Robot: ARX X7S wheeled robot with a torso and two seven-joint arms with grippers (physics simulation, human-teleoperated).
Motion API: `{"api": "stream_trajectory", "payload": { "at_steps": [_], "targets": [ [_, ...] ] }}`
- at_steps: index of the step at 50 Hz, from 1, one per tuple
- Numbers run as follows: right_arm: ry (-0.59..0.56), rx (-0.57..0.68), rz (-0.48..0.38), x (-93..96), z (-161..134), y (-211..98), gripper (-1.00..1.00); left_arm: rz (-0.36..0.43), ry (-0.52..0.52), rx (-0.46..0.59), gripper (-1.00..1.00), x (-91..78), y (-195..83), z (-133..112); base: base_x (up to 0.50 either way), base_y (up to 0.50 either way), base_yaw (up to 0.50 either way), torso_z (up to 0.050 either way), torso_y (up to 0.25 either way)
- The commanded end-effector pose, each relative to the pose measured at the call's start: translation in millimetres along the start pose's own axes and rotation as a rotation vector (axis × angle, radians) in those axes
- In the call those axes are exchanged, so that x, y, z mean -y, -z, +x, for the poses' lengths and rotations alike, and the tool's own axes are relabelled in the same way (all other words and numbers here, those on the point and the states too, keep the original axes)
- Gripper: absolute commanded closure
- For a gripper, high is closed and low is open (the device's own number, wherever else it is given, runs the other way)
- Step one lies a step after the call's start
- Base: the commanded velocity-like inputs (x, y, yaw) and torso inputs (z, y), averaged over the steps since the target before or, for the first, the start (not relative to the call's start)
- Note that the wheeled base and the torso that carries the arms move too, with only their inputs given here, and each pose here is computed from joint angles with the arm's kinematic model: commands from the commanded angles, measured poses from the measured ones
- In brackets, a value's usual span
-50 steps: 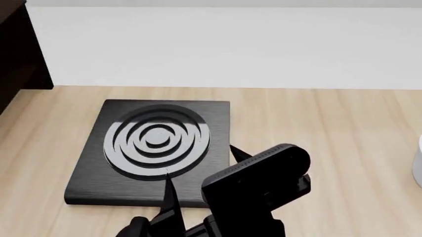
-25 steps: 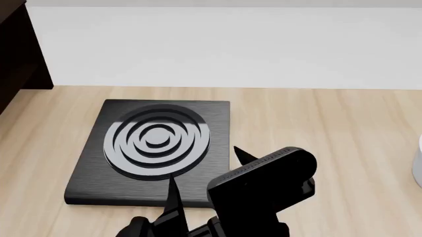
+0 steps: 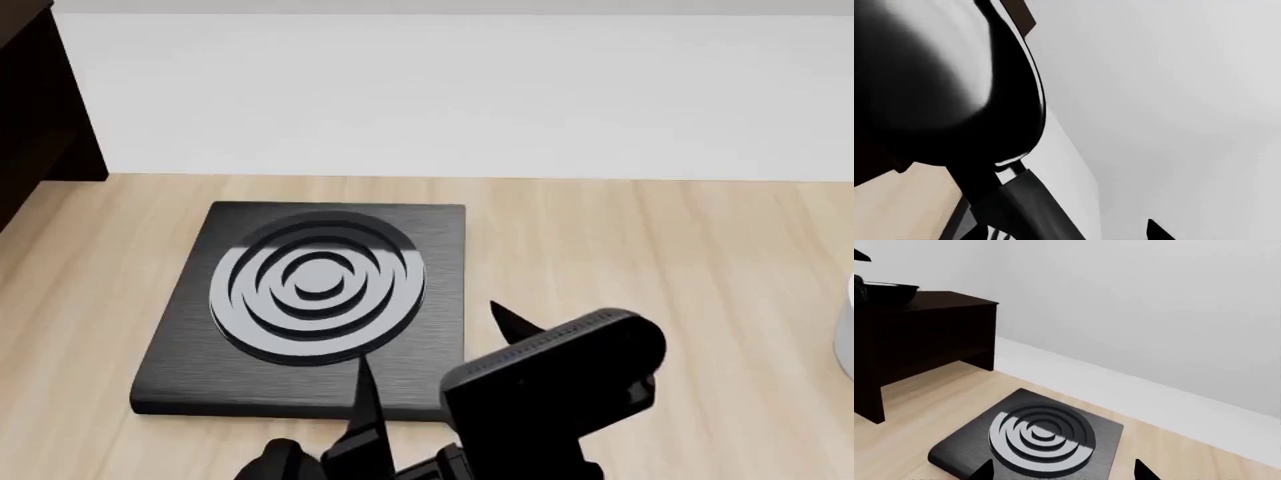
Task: Put the frying pan on the cabinet shelf.
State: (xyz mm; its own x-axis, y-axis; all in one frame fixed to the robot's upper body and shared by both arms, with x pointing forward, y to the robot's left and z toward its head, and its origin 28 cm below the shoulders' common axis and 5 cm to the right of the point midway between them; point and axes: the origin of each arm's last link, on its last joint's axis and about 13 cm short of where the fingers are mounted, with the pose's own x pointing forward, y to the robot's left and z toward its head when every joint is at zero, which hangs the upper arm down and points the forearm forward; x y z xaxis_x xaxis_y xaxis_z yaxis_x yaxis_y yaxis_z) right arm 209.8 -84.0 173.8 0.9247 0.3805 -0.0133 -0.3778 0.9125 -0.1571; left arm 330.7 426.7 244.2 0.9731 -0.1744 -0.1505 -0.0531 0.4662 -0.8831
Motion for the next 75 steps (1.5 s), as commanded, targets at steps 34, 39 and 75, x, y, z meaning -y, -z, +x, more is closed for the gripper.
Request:
{"api": "stream_trajectory", "payload": {
  "at_steps": [34,39,75],
  "targets": [
    [0.005,-0.005,0.031,1.7,-3,7,-1.0,0.129,0.116,-0.01,-1.0,14.3,40,-67,0.0,0.01,0.0,0.0,0.0],
    [0.004,-0.003,0.03,1.4,-2,8,-1.0,0.167,0.104,0.008,-1.0,13.0,47,-81,0.0,0.0,0.0,0.0,0.0],
    [0.062,0.06,0.067,8.2,1,18,-1.0,0.488,0.253,0.116,-1.0,1.2,112,-144,0.0,0.0,0.0,0.0,0.0]
  ]
}}
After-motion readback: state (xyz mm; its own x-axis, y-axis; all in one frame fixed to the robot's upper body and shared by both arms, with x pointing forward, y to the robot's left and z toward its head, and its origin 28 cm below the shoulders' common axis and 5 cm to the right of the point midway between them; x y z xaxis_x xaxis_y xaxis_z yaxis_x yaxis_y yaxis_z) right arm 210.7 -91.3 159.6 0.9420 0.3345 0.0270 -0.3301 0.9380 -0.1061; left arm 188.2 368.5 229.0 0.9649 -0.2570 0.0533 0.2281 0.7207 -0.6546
